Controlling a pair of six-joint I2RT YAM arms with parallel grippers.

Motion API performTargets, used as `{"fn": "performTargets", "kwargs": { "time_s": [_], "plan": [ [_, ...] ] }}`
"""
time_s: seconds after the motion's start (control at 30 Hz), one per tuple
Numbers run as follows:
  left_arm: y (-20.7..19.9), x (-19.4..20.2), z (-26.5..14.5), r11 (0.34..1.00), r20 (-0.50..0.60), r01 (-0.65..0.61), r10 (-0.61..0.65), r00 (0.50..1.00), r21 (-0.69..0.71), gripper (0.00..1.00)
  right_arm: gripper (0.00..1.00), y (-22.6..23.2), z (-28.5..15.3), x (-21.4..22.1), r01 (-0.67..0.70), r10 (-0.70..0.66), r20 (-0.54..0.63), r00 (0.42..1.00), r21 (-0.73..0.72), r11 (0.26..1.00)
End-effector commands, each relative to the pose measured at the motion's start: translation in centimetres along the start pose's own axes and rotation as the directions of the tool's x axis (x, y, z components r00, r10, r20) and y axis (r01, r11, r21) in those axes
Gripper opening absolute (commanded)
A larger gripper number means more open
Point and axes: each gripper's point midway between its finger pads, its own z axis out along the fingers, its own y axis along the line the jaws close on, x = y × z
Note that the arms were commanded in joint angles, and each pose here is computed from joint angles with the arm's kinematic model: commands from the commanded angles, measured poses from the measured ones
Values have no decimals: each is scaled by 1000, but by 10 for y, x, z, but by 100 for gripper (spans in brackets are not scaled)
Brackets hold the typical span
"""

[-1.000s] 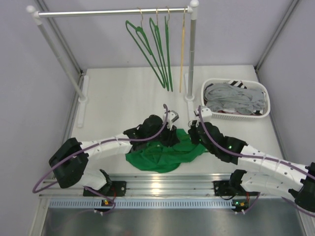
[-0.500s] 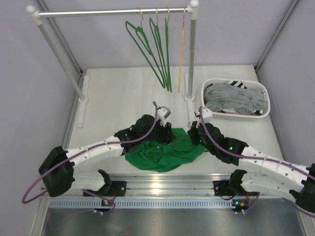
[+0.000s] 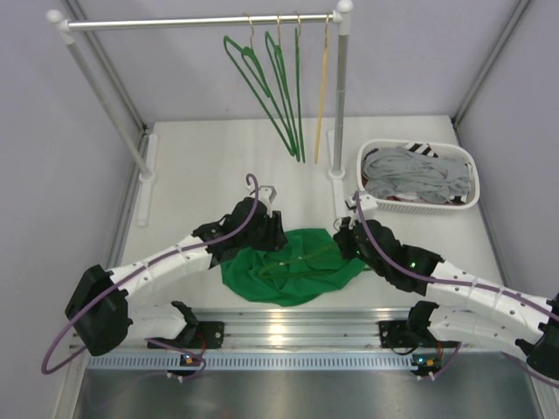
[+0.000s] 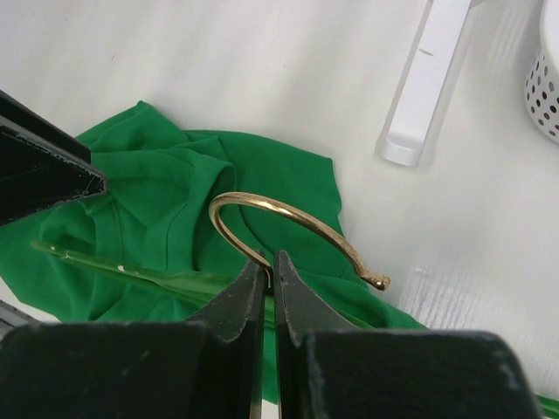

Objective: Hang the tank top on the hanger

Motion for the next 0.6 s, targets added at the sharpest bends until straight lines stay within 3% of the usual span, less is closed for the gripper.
{"fn": "performTargets", "kwargs": {
  "time_s": [0.0, 0.37, 0.57],
  "plan": [
    [-11, 7, -6, 993, -84, 82, -74, 994, 87, 48, 0, 8, -5, -4, 0, 0, 14, 1000, -37, 999],
    [-28, 37, 25, 951, -266, 218, -157, 951, 219, 49, 0, 6, -8, -6, -11, 12, 26, 1000, -29, 1000],
    [-32, 42, 34, 933, -281, 262, -189, 941, 248, 49, 0, 5, -9, -6, -13, 14, 28, 1000, -22, 1000]
  ]
}}
